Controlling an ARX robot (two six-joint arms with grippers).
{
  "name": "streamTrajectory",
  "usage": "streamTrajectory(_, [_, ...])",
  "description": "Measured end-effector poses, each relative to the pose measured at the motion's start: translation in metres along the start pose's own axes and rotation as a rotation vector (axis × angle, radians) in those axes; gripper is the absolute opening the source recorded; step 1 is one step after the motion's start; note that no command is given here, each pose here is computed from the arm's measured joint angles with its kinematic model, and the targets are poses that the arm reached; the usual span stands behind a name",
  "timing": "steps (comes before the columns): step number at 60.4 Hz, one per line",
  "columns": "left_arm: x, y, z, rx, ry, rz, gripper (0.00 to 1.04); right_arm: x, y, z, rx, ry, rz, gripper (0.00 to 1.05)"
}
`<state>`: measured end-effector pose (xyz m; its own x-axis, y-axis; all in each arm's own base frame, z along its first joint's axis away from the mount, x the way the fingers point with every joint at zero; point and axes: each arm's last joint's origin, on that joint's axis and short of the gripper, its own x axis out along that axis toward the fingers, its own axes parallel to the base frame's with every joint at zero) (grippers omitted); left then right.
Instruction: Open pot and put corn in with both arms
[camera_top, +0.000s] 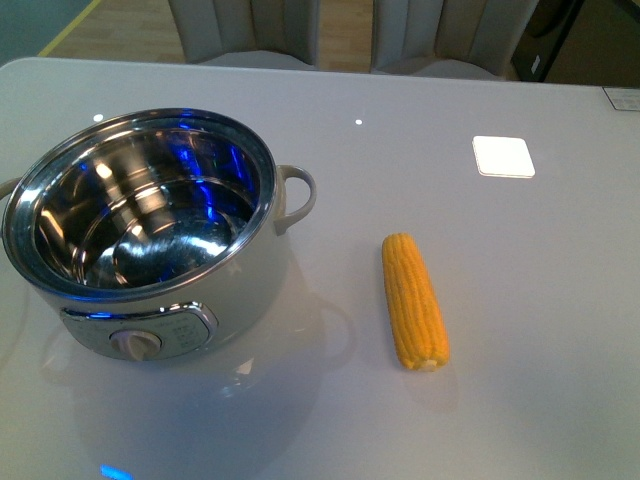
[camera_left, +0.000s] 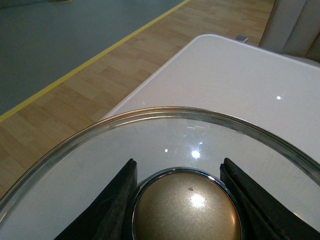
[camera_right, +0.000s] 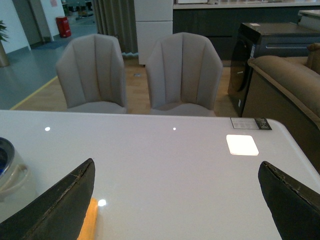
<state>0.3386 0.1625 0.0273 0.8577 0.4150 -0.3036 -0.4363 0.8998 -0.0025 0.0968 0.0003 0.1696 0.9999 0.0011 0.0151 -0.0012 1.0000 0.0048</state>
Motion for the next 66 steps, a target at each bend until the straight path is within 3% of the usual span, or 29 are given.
streamTrajectory(22, [0.002, -0.007, -0.037, 0.088, -0.007, -0.039, 0.44, 0.0, 0.0, 0.0, 0.0, 0.0, 0.0, 0.96])
streamTrajectory(39, [0.001, -0.017, -0.056, 0.108, -0.008, -0.124, 0.44, 0.0, 0.0, 0.0, 0.0, 0.0, 0.0, 0.96])
streamTrajectory(66, [0.004, -0.018, -0.077, 0.104, 0.037, -0.137, 0.44, 0.0, 0.0, 0.0, 0.0, 0.0, 0.0, 0.96])
